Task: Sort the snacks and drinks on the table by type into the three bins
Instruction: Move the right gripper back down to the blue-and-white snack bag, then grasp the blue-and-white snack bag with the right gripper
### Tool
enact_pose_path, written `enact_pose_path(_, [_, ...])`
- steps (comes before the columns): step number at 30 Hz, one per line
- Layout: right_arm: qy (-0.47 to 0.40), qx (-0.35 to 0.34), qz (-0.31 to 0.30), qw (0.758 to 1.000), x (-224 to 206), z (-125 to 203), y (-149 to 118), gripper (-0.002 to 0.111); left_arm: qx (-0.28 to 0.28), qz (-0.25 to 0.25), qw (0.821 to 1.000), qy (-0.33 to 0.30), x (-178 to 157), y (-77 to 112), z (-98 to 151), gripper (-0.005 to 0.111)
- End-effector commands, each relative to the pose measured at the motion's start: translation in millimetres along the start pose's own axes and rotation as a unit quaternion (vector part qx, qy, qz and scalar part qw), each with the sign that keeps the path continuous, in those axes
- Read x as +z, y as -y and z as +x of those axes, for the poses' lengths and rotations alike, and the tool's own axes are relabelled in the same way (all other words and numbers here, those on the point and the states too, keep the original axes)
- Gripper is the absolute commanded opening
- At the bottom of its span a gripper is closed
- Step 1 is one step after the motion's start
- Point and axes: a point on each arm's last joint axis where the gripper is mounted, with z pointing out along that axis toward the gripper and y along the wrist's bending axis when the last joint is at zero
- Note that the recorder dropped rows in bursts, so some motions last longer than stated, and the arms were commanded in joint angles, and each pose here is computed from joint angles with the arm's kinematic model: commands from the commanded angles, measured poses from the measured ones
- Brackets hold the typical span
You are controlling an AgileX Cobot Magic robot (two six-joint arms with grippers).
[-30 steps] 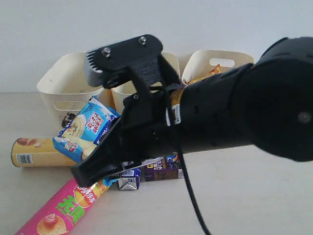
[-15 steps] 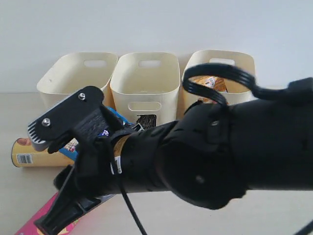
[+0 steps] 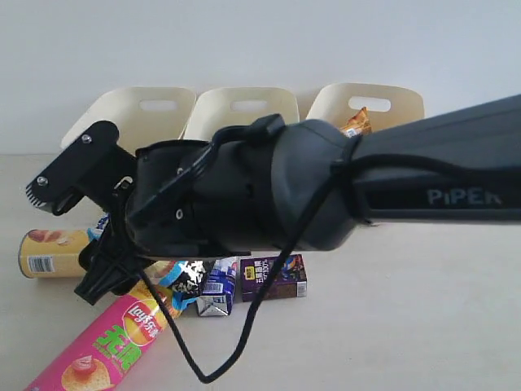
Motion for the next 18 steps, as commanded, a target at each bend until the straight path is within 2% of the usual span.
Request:
enact_pose_path(1, [0.017, 0.000, 0.006, 1.000, 11, 0, -3, 0.078, -0.003, 0.001, 1.000, 0.002, 0, 0.2, 1, 0.004])
enact_pose_path(12, [0.016, -0.011, 0.047, 0.999, 47, 16, -8, 0.078, -0.003, 0.001, 1.000, 0.002, 0, 0.2, 1, 0.004])
enact_pose_path(18, [0.001, 0.045, 0.056, 0.997, 63, 29, 8, 0.078, -0.003, 0.001, 1.000, 0.002, 0, 0.2, 1, 0.004])
